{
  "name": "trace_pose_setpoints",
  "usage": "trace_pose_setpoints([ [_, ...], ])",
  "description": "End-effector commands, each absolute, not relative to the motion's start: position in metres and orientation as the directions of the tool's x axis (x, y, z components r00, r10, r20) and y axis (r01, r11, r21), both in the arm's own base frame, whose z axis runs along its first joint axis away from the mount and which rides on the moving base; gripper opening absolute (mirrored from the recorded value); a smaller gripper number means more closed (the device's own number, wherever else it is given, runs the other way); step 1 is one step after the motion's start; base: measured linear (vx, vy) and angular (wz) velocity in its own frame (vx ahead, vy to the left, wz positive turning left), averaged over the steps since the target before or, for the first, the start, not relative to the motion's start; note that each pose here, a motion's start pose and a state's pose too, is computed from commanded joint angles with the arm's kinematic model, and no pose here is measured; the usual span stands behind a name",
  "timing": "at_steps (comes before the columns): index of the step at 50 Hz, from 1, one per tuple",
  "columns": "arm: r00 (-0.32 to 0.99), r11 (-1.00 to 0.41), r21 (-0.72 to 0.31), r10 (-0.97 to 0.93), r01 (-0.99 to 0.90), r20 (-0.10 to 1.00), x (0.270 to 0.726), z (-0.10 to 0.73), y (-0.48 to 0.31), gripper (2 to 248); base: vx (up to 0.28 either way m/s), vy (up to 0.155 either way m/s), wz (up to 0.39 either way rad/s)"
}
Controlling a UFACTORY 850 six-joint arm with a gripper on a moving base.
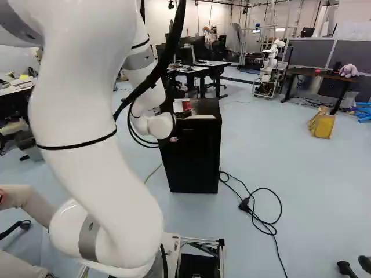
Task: Grab a drink from the fridge
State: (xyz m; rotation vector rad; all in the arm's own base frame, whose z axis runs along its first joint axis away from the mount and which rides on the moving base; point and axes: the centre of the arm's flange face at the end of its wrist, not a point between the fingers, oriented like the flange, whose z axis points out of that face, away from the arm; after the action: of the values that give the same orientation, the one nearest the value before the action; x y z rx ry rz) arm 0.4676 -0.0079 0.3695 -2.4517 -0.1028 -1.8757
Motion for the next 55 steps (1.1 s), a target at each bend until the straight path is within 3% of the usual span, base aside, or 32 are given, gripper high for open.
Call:
trace_pose_setpoints([
  [55, 0.133, -0.999, -0.031, -0.034, -0.020, 0.991, 0.576, 0.340, -0.037, 247, 0.000, 0.000, 0.000],
])
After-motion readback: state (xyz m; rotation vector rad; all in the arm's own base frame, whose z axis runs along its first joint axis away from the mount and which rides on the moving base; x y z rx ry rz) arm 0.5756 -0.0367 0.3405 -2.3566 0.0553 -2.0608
